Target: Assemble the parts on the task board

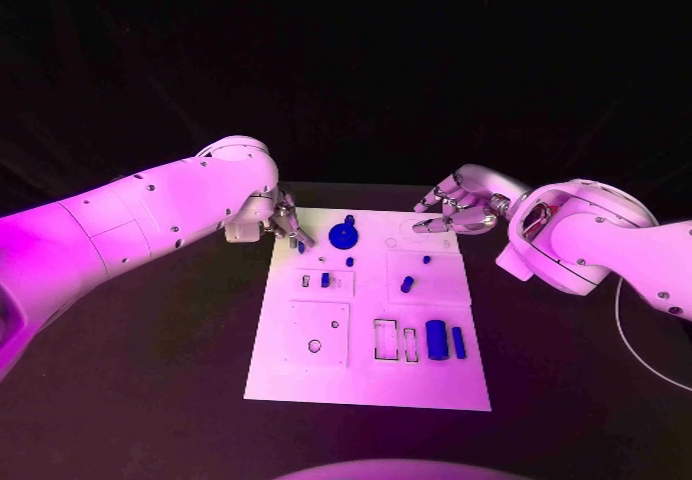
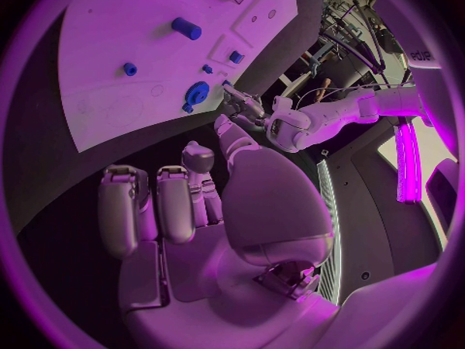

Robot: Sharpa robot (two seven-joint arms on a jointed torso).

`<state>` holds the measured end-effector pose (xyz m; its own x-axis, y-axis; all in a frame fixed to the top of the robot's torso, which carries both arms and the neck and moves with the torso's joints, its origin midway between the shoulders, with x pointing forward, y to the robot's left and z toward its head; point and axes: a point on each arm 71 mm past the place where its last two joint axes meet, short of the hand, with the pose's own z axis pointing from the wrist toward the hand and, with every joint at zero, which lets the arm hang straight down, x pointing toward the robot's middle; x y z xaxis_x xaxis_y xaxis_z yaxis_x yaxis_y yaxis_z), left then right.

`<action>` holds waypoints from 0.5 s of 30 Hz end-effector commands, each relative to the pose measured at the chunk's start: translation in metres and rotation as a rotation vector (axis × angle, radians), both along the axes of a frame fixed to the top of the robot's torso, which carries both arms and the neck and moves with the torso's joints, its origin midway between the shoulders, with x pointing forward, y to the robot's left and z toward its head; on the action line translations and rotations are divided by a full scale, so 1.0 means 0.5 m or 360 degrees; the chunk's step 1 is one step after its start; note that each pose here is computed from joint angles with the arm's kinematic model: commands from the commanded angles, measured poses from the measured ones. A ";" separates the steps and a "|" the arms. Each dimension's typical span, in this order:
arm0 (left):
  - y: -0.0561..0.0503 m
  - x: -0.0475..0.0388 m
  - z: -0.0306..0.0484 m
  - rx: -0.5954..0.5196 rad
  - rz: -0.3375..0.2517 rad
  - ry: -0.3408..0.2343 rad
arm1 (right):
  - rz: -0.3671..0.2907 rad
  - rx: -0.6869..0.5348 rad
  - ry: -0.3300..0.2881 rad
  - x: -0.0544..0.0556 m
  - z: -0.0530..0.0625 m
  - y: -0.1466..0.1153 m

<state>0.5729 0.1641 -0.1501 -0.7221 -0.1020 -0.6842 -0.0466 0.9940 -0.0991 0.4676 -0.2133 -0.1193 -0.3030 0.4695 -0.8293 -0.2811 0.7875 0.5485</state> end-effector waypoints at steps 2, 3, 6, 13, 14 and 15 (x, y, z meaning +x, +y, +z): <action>-0.005 -0.004 -0.003 -0.0022 -0.0026 0.0050 | 0.0014 -0.0015 0.0011 0.000 -0.003 0.002; -0.005 -0.004 -0.003 -0.0022 -0.0027 0.0052 | 0.0014 -0.0014 0.0011 0.000 -0.003 0.002; -0.004 -0.004 -0.003 -0.0021 -0.0027 0.0056 | 0.0014 -0.0013 0.0009 0.000 -0.003 0.003; -0.004 -0.003 -0.003 -0.0025 -0.0018 0.0047 | 0.0014 -0.0011 0.0008 0.000 -0.003 0.003; -0.004 -0.003 -0.002 -0.0027 -0.0015 0.0044 | 0.0014 -0.0011 0.0008 0.000 -0.003 0.004; -0.004 -0.003 -0.002 -0.0030 -0.0013 0.0040 | 0.0014 -0.0011 0.0009 0.000 -0.003 0.004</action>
